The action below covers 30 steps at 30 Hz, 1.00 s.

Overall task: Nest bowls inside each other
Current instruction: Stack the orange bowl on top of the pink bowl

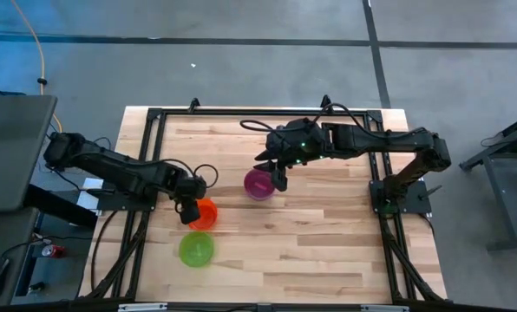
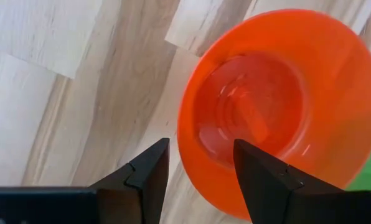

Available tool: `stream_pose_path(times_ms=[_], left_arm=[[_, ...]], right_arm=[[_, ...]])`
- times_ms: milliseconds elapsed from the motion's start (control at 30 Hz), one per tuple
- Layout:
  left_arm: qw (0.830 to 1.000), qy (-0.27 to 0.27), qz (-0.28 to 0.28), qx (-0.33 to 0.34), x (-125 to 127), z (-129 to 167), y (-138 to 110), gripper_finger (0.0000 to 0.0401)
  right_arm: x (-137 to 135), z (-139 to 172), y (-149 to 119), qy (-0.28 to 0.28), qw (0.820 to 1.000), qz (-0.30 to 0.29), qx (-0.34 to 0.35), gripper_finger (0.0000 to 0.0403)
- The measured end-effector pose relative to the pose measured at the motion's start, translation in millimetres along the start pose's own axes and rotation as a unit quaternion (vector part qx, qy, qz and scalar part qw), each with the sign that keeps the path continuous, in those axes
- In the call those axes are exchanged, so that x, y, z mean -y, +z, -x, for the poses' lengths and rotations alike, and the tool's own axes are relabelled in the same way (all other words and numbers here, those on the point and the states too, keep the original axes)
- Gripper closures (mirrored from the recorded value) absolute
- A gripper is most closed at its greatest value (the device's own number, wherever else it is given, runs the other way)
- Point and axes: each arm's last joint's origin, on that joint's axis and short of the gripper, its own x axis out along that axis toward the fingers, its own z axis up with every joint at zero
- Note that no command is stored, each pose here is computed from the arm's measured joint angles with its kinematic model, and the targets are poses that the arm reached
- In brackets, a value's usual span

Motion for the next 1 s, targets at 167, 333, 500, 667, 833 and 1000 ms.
stream_pose_path(times_ms=[167,333,500,667,833,1000], left_arm=[[1.000,0.013,0.003,0.005,-1,-1,1,0.0234],[1.000,0.020,0.011,0.008,-2,-1,1,0.0250],[1.000,0.022,0.012,0.010,-2,-1,1,0.0281],[0.999,0.027,0.015,0.013,-2,-1,1,0.0306],[0.999,0.028,0.017,0.013,-2,-1,1,0.0331],[0.999,0.031,0.020,0.013,-2,-1,1,0.0369]], right_arm=[[-1,0,-1,0.001,1.000,-0.010,-0.003,0.0283],[-5,0,-2,0.005,1.000,-0.010,-0.006,0.0283],[-9,-1,-3,0.008,1.000,-0.011,-0.006,0.0283],[-14,-1,-4,0.011,1.000,-0.012,-0.007,0.0283],[-16,-1,-4,0.013,1.000,-0.014,-0.008,0.0283],[-19,-1,-5,0.002,1.000,-0.013,-0.005,0.0283]])
